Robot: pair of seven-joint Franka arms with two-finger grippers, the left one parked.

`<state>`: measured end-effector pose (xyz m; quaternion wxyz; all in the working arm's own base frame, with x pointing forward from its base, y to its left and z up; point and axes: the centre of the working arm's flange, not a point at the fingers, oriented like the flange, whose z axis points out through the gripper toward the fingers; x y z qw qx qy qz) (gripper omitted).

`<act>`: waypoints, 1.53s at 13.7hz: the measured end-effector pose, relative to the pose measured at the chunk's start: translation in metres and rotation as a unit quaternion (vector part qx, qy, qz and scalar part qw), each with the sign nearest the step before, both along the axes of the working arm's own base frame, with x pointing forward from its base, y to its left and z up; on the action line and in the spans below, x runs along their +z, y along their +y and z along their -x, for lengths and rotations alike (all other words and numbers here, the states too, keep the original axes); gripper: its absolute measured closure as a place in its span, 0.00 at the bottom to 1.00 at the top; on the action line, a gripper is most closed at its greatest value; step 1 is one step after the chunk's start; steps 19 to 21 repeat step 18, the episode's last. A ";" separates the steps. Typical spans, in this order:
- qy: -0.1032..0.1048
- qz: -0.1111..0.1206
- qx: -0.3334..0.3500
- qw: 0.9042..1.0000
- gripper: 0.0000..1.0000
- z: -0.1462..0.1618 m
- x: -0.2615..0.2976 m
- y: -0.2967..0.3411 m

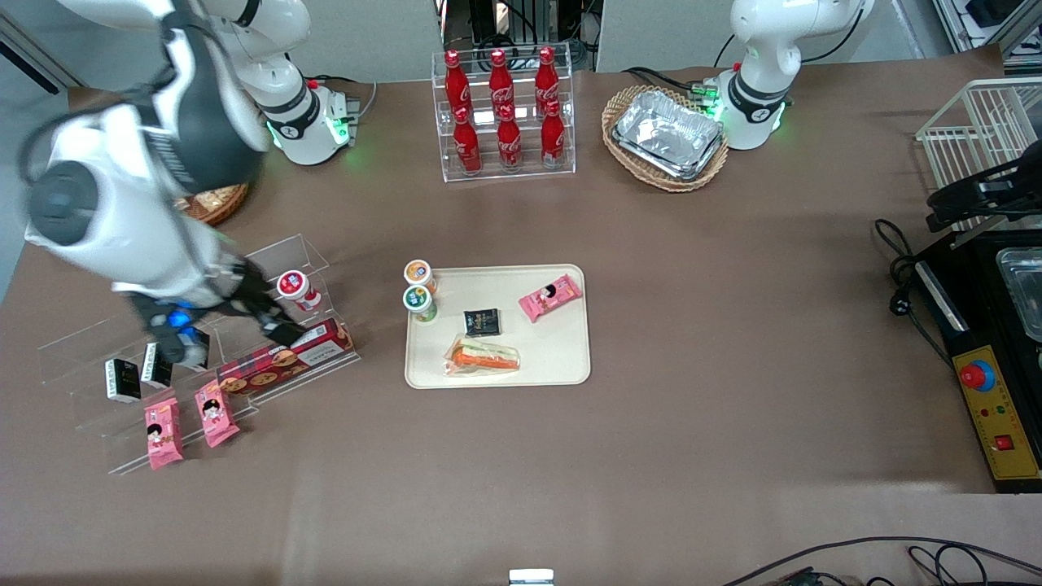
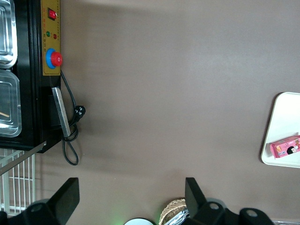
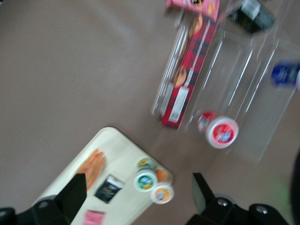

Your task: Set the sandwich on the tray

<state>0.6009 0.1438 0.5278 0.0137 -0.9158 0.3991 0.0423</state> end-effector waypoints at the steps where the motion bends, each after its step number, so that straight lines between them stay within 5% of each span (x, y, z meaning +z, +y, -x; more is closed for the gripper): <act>1: -0.005 -0.005 0.043 0.999 0.00 -0.002 0.008 -0.028; 4: -0.027 -0.013 0.170 0.985 0.00 -0.004 0.026 -0.106; 9: -0.061 -0.013 0.373 0.926 0.00 0.007 0.048 -0.205; 21: -0.063 0.004 0.401 0.914 0.00 0.028 0.081 -0.205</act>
